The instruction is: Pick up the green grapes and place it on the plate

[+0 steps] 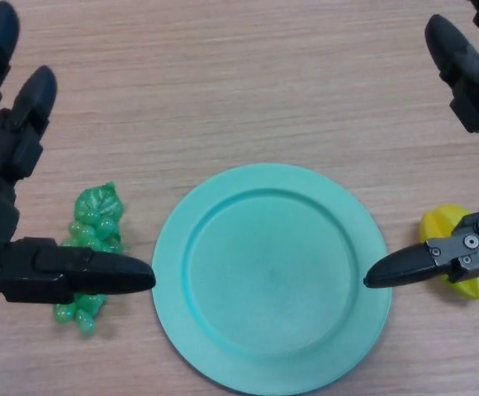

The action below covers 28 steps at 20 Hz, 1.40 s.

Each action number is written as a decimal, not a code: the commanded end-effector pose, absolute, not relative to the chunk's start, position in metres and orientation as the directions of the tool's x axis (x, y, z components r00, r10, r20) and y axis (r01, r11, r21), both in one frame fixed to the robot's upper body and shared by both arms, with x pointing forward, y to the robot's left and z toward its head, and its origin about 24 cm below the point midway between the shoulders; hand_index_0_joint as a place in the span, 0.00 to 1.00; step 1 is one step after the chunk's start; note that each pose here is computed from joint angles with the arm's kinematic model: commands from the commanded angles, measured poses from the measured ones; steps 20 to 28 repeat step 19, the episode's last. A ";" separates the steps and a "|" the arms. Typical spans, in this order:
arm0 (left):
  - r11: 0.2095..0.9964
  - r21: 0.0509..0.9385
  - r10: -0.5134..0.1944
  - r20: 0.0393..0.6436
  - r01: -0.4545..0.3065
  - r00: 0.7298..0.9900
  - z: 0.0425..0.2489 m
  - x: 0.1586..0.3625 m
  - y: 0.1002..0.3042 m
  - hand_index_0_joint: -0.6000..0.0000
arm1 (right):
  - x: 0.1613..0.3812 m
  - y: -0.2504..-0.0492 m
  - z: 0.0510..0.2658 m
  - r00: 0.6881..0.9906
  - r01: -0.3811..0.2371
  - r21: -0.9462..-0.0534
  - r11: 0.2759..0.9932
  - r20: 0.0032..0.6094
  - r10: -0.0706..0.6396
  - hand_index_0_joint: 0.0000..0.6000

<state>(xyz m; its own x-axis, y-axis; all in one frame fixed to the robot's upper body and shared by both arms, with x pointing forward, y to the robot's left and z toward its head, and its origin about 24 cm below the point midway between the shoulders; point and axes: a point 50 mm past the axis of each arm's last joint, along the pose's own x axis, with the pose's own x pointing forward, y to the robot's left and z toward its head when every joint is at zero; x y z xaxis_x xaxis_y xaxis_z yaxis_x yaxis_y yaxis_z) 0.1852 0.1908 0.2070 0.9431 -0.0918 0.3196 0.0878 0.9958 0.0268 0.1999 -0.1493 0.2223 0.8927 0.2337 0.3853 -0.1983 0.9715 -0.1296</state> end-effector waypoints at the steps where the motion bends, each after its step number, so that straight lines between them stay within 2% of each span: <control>1: 0.994 0.097 -0.098 0.549 0.053 0.830 0.234 0.169 0.194 1.00 | 0.185 -0.151 0.246 0.789 -0.179 -0.161 0.971 0.566 0.239 0.00; 12: 0.987 0.157 -0.121 0.553 0.040 0.824 0.232 0.173 0.190 1.00 | 0.181 -0.156 0.244 0.785 -0.171 -0.192 0.966 0.566 0.251 0.00; 16: 0.980 0.198 -0.136 0.557 0.028 0.819 0.233 0.175 0.190 1.00 | 0.180 -0.152 0.240 0.779 -0.174 -0.250 0.953 0.557 0.288 0.00; 28: 0.978 0.210 -0.137 0.557 0.021 0.819 0.233 0.175 0.189 1.00 | 0.180 -0.153 0.240 0.781 -0.173 -0.248 0.953 0.555 0.286 0.00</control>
